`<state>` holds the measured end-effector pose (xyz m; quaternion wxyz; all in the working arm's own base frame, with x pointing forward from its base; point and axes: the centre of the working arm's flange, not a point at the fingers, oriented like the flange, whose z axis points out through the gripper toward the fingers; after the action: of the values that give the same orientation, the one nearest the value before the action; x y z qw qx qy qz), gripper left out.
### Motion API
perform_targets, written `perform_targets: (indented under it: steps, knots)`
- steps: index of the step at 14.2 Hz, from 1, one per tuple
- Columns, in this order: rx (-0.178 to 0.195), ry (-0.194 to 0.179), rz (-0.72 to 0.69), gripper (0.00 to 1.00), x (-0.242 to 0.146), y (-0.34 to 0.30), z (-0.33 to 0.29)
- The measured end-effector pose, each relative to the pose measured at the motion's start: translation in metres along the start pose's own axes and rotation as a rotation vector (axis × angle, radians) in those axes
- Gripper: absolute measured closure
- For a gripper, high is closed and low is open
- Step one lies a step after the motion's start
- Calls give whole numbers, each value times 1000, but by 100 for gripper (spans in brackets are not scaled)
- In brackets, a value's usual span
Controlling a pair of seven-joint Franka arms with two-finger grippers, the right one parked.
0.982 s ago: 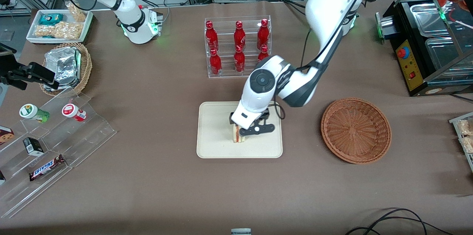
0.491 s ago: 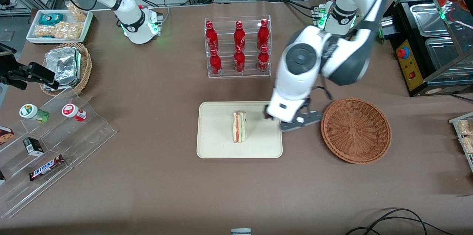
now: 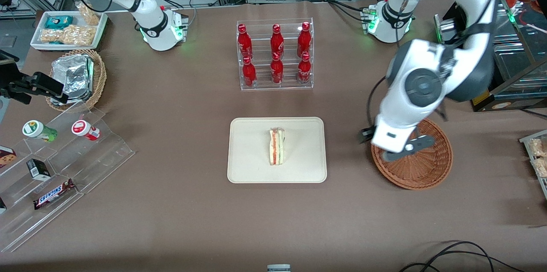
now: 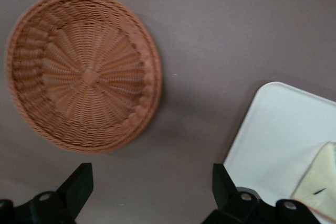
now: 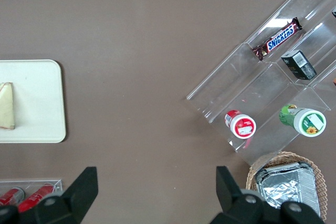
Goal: Place sandwich from basket to tray
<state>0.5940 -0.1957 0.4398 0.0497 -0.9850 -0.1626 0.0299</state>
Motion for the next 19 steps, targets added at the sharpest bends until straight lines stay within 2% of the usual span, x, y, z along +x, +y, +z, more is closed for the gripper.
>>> perform_targets:
  steps: [4,6,8,10,14,19]
  knots:
    - [23,-32,67,0,-23,-72,-10]
    - [40,-70,110,0,-34,-100,-25]
    - [25,-99,184,0,-41,-124,-44]
    - [17,-105,262,0,-43,-137,-55]
    - [-3,-76,378,0,-37,-148,-73]
    - [-39,-1,353,0,-11,-187,-103]
